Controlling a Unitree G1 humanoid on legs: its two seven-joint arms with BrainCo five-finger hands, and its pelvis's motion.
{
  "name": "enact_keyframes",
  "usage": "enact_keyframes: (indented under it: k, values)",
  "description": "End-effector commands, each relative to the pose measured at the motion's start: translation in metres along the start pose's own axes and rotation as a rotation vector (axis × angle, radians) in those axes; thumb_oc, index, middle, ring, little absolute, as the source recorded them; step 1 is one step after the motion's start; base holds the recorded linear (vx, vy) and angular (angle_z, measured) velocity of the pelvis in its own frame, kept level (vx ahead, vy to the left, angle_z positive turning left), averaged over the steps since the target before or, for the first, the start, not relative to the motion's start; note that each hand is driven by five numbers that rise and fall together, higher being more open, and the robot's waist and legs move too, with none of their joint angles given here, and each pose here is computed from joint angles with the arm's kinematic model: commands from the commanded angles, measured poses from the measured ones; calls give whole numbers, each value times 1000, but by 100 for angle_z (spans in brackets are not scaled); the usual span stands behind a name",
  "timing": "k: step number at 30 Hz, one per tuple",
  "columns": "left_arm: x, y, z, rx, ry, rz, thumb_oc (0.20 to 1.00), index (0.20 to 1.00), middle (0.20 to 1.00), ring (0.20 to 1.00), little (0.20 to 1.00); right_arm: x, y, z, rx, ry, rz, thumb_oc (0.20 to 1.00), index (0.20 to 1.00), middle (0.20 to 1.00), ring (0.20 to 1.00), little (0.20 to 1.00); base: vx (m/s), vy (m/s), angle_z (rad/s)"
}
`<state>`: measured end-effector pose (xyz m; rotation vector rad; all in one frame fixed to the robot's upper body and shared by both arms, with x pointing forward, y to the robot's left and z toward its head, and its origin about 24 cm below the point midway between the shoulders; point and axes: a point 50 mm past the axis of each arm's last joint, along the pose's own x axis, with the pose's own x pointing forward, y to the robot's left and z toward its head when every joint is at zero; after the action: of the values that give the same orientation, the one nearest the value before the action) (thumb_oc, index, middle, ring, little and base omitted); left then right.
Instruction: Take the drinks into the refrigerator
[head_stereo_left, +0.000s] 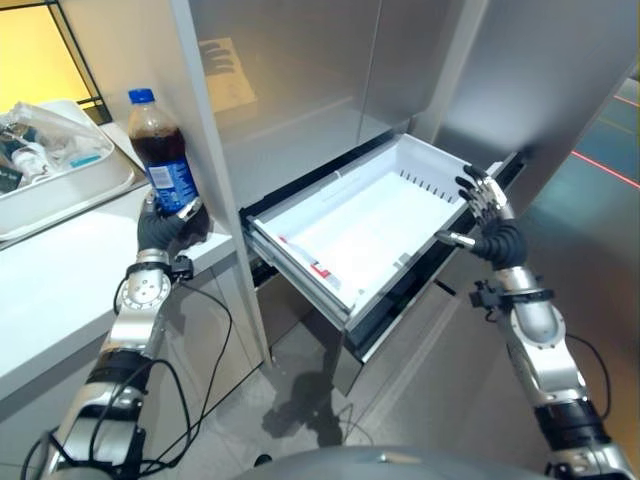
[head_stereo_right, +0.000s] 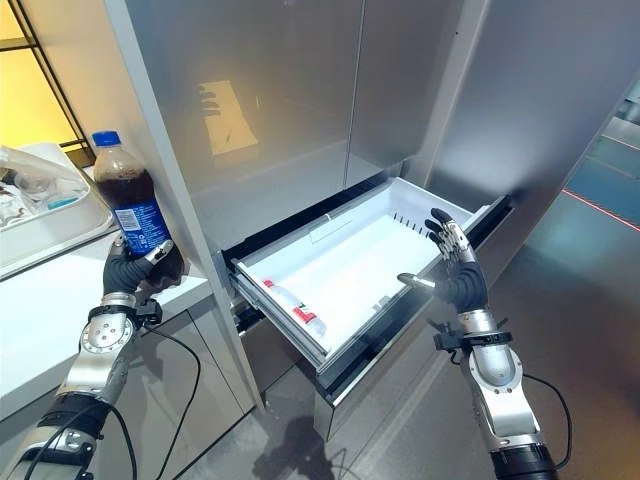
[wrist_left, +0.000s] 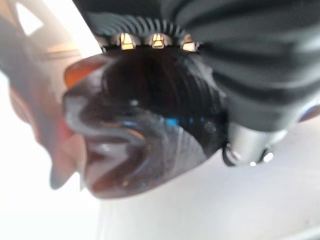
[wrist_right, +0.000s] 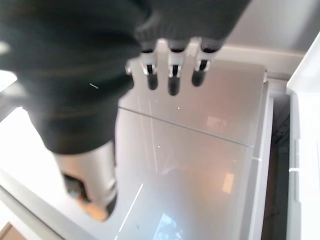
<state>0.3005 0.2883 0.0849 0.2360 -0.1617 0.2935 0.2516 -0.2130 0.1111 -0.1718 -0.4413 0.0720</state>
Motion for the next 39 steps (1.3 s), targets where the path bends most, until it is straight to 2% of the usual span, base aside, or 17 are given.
enact_keyframes:
  k: [1,7,10,18,21,28,30,31,32,34,35,36,38,39]
  values:
    - [31,-11,40,-75,-159,-19,200,200,200,200,200,13,-4,27,5,-142,-1,1000,1000,1000,1000,1000,0,0,0]
    - [30,-12,46,-111,-192,-25,200,200,200,200,200,12,-4,26,6,-138,-1,1000,1000,1000,1000,1000,0,0,0]
    - [25,-15,56,-191,-248,-38,200,200,200,200,200,12,-6,27,-2,-142,-9,1000,1000,1000,1000,1000,0,0,0]
    - [-27,-11,90,-431,-494,-169,200,200,200,200,200,9,-28,26,-44,-127,-77,1000,1000,1000,1000,1000,-1,2,-1]
    - [-38,-13,96,-484,-529,-204,200,200,200,200,200,8,-31,25,-22,-121,-71,1000,1000,1000,1000,1000,0,-1,-3]
    - [-70,-26,113,-587,-614,-407,200,200,200,200,200,7,-36,16,82,-61,13,1000,1000,1000,1000,1000,-2,-1,0]
    - [-76,-32,115,-582,-615,-477,200,200,200,200,200,8,-37,14,123,-37,56,1000,1000,1000,1000,1000,0,0,0]
    - [-81,-39,115,-579,-593,-583,200,200,200,200,200,11,-39,14,186,-15,127,1000,1000,1000,1000,1000,0,0,0]
    - [-81,-39,115,-580,-593,-584,200,200,200,200,200,11,-40,14,187,-15,128,1000,1000,1000,1000,1000,0,0,0]
    - [-86,-46,115,-497,-567,-705,200,200,200,200,200,20,-34,17,309,15,289,1000,1000,1000,1000,1000,0,0,0]
    - [-87,-49,112,-478,-542,-745,200,200,200,200,200,25,-31,19,331,38,367,1000,1000,1000,1000,1000,0,0,0]
    - [-87,-49,112,-479,-542,-745,200,200,200,200,200,25,-31,19,332,37,368,1000,1000,1000,1000,1000,0,0,0]
    - [-88,-59,102,-453,-468,-843,200,200,200,200,200,44,-19,28,356,61,535,1000,1000,1000,1000,1000,-5,-6,-2]
    - [-88,-59,102,-453,-468,-842,200,200,200,200,200,45,-18,28,356,60,536,1000,1000,1000,1000,1000,-7,-11,-4]
